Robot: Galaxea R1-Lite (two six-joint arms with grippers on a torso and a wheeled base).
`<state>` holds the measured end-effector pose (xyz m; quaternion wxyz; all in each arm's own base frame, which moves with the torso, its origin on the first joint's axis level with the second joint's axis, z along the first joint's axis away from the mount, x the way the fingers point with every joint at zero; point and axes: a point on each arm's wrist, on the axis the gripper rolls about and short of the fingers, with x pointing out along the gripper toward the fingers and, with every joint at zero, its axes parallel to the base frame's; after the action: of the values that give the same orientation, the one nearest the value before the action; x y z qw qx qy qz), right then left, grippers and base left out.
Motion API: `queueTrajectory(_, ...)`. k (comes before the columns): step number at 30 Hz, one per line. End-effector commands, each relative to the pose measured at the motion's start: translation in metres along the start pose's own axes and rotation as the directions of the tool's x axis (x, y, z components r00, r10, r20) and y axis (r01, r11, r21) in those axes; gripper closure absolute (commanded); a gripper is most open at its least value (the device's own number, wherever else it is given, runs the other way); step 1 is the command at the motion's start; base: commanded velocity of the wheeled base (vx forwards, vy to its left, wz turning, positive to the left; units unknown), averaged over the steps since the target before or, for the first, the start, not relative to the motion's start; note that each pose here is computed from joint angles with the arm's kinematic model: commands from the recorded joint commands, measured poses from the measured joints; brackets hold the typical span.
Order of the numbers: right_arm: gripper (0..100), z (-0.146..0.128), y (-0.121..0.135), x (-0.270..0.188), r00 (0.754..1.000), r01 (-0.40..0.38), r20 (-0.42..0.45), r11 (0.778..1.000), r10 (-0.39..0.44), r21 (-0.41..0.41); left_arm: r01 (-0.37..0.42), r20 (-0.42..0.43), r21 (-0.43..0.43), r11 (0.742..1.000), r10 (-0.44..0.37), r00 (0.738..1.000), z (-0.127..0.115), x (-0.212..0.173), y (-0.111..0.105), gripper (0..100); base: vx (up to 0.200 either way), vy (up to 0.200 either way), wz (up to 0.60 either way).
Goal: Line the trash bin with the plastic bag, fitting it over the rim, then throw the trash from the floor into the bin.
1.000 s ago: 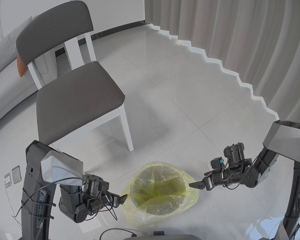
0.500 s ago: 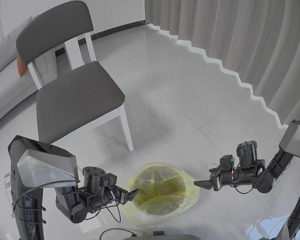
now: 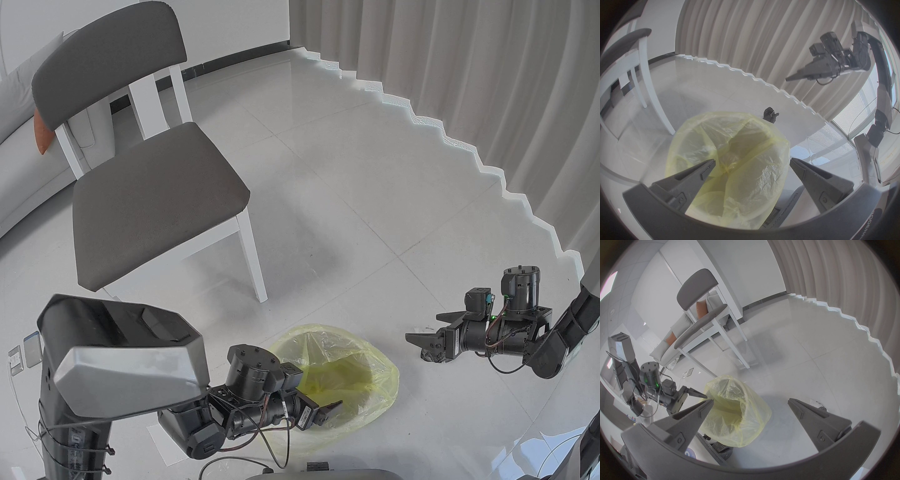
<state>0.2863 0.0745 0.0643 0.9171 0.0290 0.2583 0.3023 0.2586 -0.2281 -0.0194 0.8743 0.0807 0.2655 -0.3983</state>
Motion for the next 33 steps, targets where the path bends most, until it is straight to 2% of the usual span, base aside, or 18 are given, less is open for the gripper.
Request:
queueTrajectory(1, 0, 0.005, -0.004, -0.003, 1.000, 0.012, 0.022, 1.000, -0.012, -0.001, 0.020, -0.041, 0.006, 1.000, -0.020, 0.999, -0.015, 0.021, -0.005, 0, 0.000, 0.000, 0.00)
queueTrajectory(11, 0, 0.008, -0.007, -0.004, 0.999, 0.017, 0.034, 1.000, -0.017, 0.002, 0.043, -0.107, 0.013, 0.999, -0.042, 0.993, -0.030, 0.043, -0.013, 0, 0.000, 0.000, 0.00)
queueTrajectory(22, 0, 0.007, -0.008, -0.002, 0.999, 0.017, 0.030, 1.000, -0.017, 0.006, 0.029, -0.115, 0.006, 1.000, -0.029, 0.993, -0.032, 0.055, -0.008, 0, 0.000, 0.000, 0.00)
queueTrajectory(23, 0, 0.006, -0.008, -0.002, 0.999, 0.017, 0.028, 1.000, -0.017, 0.007, 0.034, -0.116, 0.007, 0.999, -0.033, 0.993, -0.032, 0.055, -0.008, 100, 0.000, 0.000, 0.00)
queueTrajectory(28, 0, 0.007, -0.010, -0.003, 0.999, 0.024, 0.031, 1.000, -0.024, 0.010, 0.042, -0.106, 0.015, 0.999, -0.040, 0.994, -0.032, 0.056, -0.014, 100, 0.000, 0.000, 0.00)
queueTrajectory(33, 0, 0.007, -0.010, -0.003, 0.999, 0.024, 0.030, 1.000, -0.024, 0.010, 0.065, -0.083, 0.029, 0.997, -0.062, 0.995, -0.032, 0.050, -0.028, 100, 0.000, 0.000, 0.00)
